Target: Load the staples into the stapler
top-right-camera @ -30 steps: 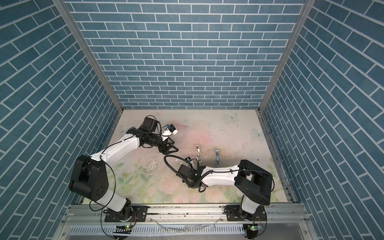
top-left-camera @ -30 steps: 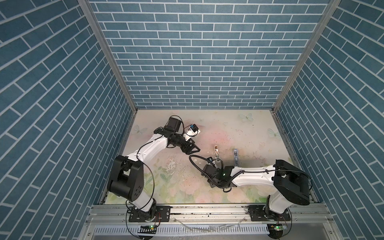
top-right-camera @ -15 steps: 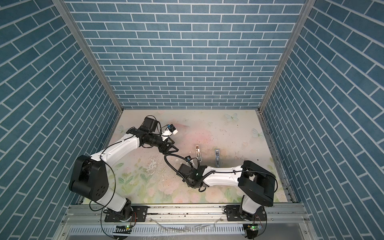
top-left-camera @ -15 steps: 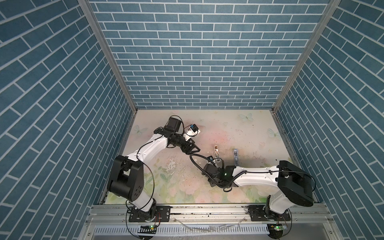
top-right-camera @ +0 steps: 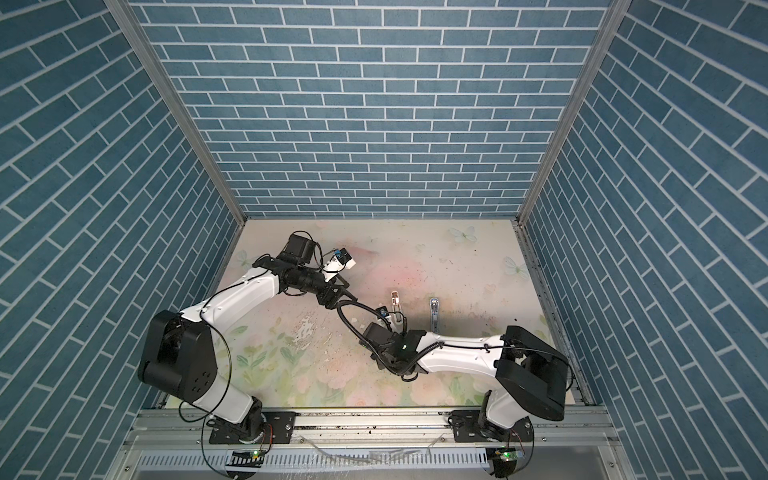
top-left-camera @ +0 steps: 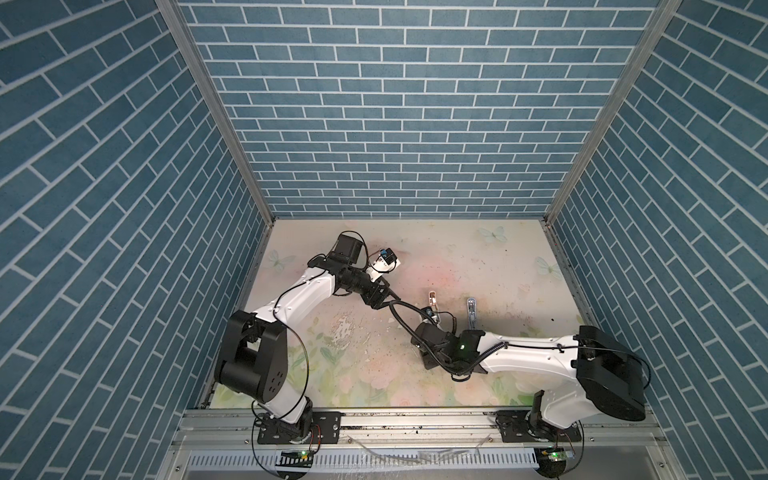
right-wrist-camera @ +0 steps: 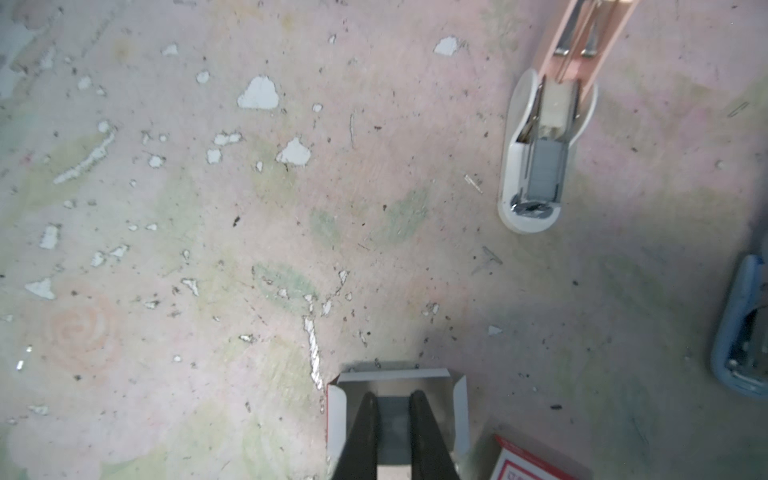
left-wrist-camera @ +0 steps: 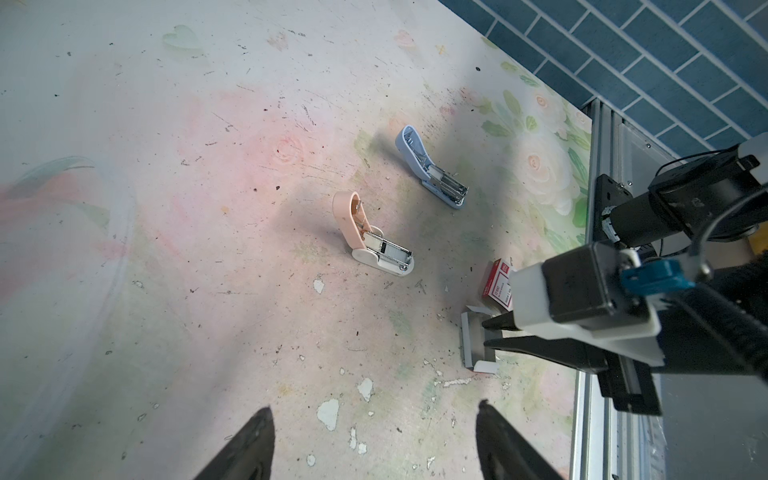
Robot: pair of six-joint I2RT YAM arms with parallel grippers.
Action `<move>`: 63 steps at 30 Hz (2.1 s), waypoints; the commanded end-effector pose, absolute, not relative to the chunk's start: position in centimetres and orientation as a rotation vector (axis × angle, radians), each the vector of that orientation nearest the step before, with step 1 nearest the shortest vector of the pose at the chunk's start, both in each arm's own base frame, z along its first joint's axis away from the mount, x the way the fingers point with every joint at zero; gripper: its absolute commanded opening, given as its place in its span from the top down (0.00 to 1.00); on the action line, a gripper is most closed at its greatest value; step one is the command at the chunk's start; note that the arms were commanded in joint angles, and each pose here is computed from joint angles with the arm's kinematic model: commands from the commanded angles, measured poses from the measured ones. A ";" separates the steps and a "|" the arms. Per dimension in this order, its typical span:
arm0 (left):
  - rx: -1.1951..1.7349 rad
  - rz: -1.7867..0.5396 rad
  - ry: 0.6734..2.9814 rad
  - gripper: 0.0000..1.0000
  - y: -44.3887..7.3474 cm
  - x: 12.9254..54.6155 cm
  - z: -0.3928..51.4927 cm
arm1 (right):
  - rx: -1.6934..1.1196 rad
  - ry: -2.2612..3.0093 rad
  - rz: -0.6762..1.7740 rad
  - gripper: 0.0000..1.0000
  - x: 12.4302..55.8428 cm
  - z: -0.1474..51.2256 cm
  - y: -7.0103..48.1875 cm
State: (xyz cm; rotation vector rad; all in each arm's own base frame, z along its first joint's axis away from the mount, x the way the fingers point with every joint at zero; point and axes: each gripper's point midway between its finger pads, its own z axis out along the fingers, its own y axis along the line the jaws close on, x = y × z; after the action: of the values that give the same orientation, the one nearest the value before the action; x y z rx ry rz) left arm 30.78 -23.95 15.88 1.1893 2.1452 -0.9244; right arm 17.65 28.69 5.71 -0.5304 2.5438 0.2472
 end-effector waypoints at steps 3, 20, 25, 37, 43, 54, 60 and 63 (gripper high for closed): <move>1.198 -0.952 2.143 0.23 -24.0 30.3 15.8 | -0.448 2.501 0.298 0.90 19.4 7.8 27.6; 1.195 -0.952 2.140 0.23 -24.0 30.4 15.8 | -0.262 2.447 0.339 0.90 25.6 8.5 22.0; 1.197 -0.957 2.139 0.23 -24.1 30.4 15.8 | -0.211 2.428 0.303 0.90 26.4 8.4 19.9; 1.196 -0.975 2.144 0.23 -24.2 30.3 15.5 | -0.131 2.376 0.253 0.90 27.0 8.0 16.7; 1.195 -0.977 2.149 0.23 -24.2 30.4 15.4 | -0.100 2.386 0.238 0.90 27.1 7.0 15.6; 1.195 -0.977 2.154 0.23 -24.2 30.4 15.1 | -0.077 2.394 0.228 0.91 27.2 5.7 14.8; 1.196 -0.978 2.155 0.23 -24.2 30.4 15.0 | -0.071 2.390 0.224 0.91 27.3 5.5 14.5; 1.197 -0.976 2.155 0.23 -24.2 30.4 15.0 | -0.078 2.398 0.228 0.91 27.3 5.3 14.6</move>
State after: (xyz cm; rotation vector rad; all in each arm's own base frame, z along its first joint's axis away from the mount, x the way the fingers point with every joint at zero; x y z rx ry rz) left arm 30.68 -24.17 15.56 1.1904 2.1486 -0.9537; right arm 27.26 14.76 5.71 -0.0537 2.3954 0.2426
